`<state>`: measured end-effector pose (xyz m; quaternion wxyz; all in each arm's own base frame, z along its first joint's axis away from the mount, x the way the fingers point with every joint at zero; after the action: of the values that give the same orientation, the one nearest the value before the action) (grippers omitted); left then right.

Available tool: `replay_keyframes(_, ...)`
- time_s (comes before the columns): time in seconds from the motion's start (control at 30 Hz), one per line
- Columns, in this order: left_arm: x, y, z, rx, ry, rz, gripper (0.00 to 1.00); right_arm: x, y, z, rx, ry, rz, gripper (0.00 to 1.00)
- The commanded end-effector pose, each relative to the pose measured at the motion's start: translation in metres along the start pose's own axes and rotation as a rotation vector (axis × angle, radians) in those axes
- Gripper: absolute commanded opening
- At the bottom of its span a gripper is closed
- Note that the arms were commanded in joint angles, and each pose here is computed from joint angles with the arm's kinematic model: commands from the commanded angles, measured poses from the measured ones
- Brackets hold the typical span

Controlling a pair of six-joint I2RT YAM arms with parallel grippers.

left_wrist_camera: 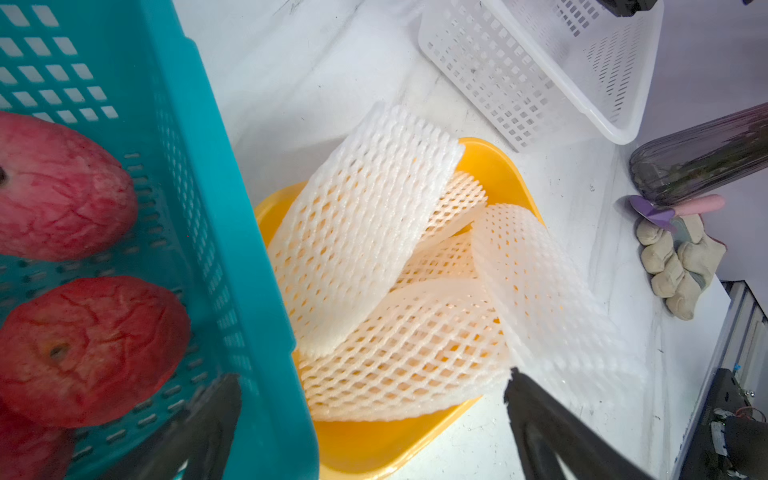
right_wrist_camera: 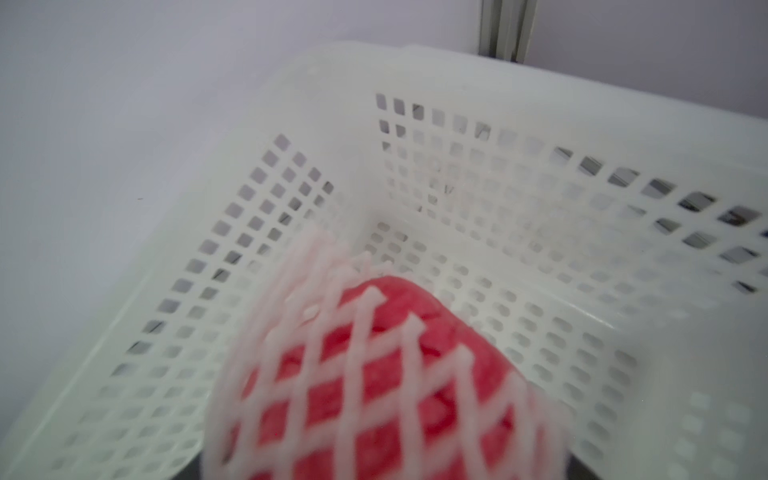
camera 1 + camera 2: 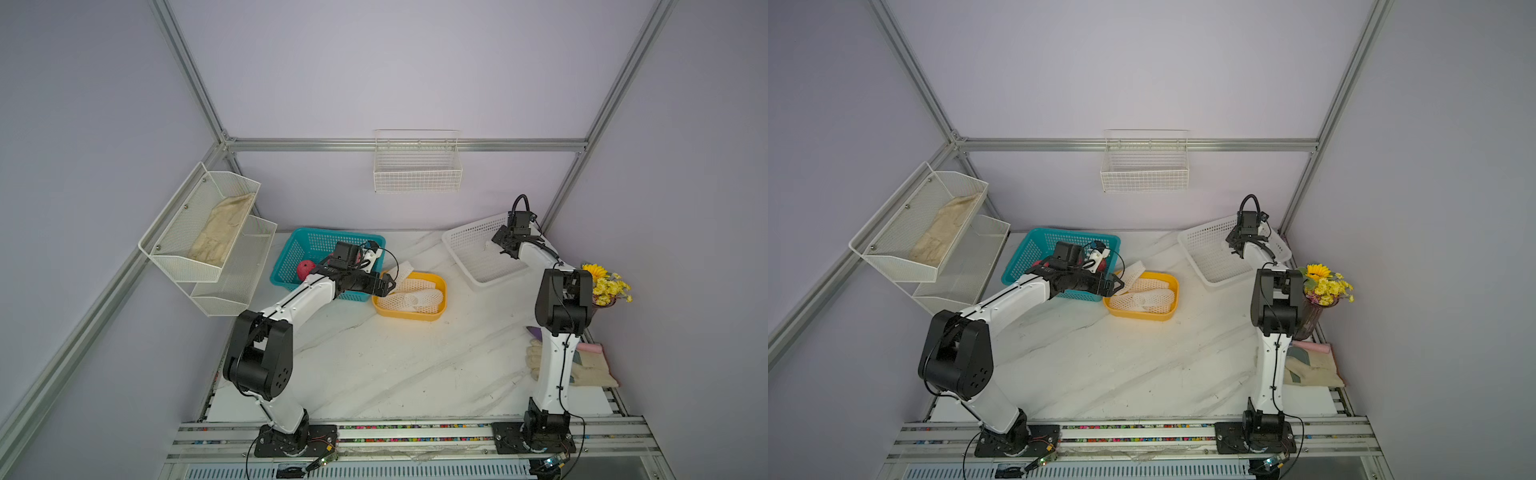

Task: Remove foam nets from apples
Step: Pick up the apple from the basket, then place the apple at the center of the board.

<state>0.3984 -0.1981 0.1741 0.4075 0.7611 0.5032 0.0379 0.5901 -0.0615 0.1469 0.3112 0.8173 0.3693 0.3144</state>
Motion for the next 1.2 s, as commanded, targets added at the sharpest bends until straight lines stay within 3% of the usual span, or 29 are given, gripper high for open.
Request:
replay_keyframes(0.0,-0.013,0.006,-0.022,-0.058,-0.01,0.049,1.0,0.02,0.012,-0.028,-0.09,0.054,0.024,0.66)
replay_keyframes(0.4,-0.028,-0.005,-0.043,-0.088,-0.021,0.108,1.0,0.05,-0.036,-0.137,-0.06,0.092,0.0,0.67)
replay_keyframes(0.67,-0.055,-0.018,-0.058,-0.105,-0.051,0.163,1.0,0.028,-0.118,-0.222,0.118,0.066,-0.052,0.67)
replay_keyframes(0.87,-0.068,-0.038,-0.068,-0.105,-0.049,0.179,1.0,0.002,-0.18,-0.258,0.253,0.021,-0.074,0.67)
replay_keyframes(1.03,-0.073,-0.058,-0.074,-0.099,-0.049,0.195,1.0,-0.014,-0.227,-0.265,0.355,-0.005,-0.069,0.69)
replay_keyframes(1.17,-0.08,-0.074,-0.068,-0.09,-0.045,0.28,1.0,-0.009,-0.228,-0.267,0.371,0.029,-0.075,0.69)
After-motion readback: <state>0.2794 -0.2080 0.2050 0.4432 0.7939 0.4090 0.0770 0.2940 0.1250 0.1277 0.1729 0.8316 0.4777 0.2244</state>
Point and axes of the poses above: each gripper's point midway between its finger pads, its own z axis out along the fingers, its own x axis along the line the jaws close on, y = z × x, the point moved 2 cm from there along -z, back along the fingers, and after that the axes turned 1 degree about -z, right-handed, at the moved point
